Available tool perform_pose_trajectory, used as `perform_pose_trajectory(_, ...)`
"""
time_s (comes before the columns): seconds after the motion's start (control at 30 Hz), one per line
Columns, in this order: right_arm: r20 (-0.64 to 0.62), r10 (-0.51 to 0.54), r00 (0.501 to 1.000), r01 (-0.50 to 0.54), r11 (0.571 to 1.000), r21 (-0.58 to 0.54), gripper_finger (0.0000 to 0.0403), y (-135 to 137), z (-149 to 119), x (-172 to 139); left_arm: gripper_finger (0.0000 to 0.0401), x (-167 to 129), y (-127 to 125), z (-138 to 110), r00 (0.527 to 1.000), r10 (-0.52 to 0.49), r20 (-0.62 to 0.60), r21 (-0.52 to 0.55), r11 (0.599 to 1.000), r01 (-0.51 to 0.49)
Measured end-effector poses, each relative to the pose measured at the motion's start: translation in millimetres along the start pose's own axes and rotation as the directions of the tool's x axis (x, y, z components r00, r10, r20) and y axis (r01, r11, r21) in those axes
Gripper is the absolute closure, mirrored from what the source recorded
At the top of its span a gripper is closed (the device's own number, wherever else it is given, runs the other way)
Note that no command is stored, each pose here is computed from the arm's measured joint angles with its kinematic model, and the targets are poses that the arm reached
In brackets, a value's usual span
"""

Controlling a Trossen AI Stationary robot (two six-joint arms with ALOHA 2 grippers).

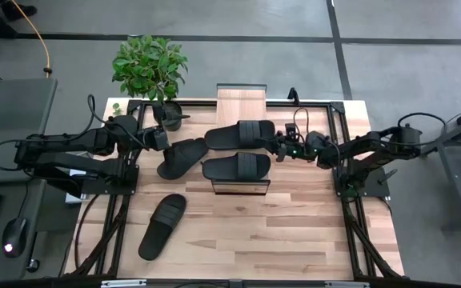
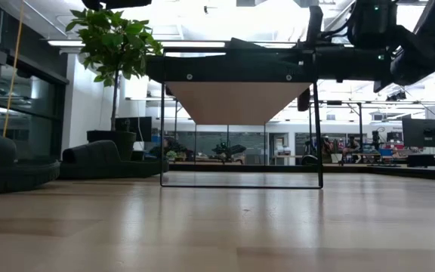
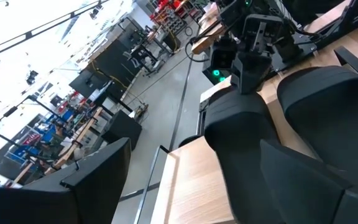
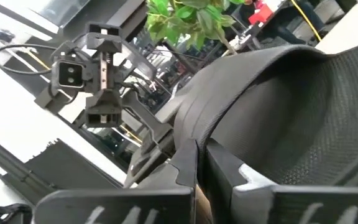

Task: Pick and place slides into the shelf
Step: Put the bottom right black slipper on the shelf

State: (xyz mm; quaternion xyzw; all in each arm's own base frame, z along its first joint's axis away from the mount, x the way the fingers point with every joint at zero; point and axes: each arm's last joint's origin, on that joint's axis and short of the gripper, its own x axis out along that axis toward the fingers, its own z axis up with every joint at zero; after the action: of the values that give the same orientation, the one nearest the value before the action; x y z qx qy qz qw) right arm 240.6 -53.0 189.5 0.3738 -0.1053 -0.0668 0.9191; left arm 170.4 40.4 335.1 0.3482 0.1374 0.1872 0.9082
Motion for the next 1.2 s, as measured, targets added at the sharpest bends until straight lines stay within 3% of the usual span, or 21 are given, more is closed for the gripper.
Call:
perform_pose_trajectory(0.5,-0.018,-0.012,1.0,0.013,1.0,0.026,0.0367,-0.7,-2.3,0.0,0.0064,0.0,0.0,0.0,1.0,0.001,0.0,-0.002,1.0,-0.001)
perform_pose_trajectory(0.8,-0.063,-0.047,0.997,0.05,0.998,0.043,0.0302,-3.1,-7.6,-0.3,0.0064,0.0,0.0,0.1,1.0,0.001,0.001,-0.003,1.0,-0.001)
perform_pose_trajectory(1.2,-0.112,0.026,0.993,-0.016,0.997,0.082,0.022,1.9,-9.7,-0.2,0.0064,0.0,0.1,0.1,1.0,0.001,0.001,-0.003,1.0,-0.001)
